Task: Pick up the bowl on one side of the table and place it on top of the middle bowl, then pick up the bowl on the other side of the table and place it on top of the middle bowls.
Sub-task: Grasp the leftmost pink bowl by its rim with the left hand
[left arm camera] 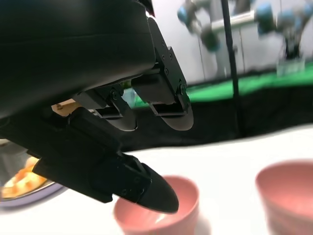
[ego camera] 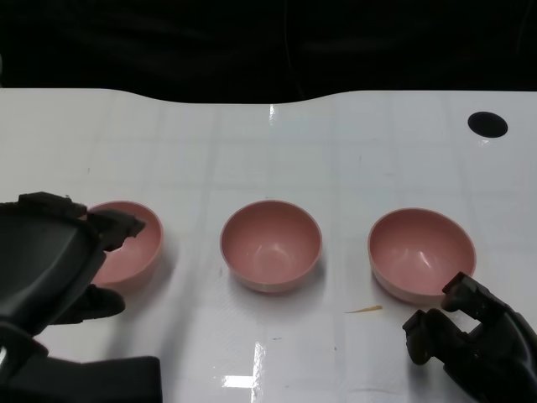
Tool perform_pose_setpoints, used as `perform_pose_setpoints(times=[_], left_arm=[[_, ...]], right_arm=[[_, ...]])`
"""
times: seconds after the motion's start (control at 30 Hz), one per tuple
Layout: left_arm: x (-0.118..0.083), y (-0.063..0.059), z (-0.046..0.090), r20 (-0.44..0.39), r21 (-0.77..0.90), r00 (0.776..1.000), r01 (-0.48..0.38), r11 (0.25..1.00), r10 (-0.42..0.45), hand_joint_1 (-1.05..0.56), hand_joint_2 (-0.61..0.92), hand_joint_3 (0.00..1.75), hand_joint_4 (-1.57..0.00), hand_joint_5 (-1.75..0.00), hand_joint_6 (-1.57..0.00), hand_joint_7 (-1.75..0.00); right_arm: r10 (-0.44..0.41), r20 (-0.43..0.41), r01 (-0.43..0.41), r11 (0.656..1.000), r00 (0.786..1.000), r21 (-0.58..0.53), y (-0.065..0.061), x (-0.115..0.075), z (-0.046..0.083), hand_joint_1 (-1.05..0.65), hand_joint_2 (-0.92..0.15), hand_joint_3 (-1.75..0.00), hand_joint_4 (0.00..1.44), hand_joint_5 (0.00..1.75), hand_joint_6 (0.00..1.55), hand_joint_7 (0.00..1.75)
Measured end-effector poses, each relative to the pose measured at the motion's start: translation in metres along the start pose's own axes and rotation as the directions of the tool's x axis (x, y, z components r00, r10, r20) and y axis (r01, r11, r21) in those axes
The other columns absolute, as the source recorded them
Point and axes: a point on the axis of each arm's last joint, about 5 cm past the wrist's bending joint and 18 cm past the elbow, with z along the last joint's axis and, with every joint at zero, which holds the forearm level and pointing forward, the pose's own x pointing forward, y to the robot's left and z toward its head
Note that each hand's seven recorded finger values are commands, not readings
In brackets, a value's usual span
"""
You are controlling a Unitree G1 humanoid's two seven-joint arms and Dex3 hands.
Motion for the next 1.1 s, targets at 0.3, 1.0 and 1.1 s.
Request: perform_pose_setpoints(times=[0.3,1.0,1.1], left_arm=[[0.026,-0.019,-0.009,0.025,0.039,0.991,0.127,0.991,-0.128,-0.97,0.92,0.05,-0.6,0.0,-0.65,0.0],[0.05,-0.048,-0.002,0.081,-0.032,0.966,0.25,0.968,-0.246,-0.83,0.92,0.1,-0.63,-0.02,-0.65,-0.02],[0.05,-0.054,-0.003,0.08,-0.029,0.961,0.269,0.963,-0.266,-0.82,0.92,0.13,-0.63,-0.02,-0.66,-0.01]], right_arm=[[-0.024,0.004,0.024,1.0,1.0,-0.013,0.006,0.002,0.0,-0.06,-0.52,-1.14,0.91,1.69,0.96,1.26],[-0.041,-0.005,0.041,0.999,0.999,-0.018,0.011,-0.001,0.0,-0.08,-0.48,-1.19,0.88,1.73,0.94,1.29],[-0.04,-0.005,0.04,0.999,0.999,-0.016,0.011,-0.001,0.0,-0.08,-0.48,-1.19,0.89,1.73,0.94,1.3]])
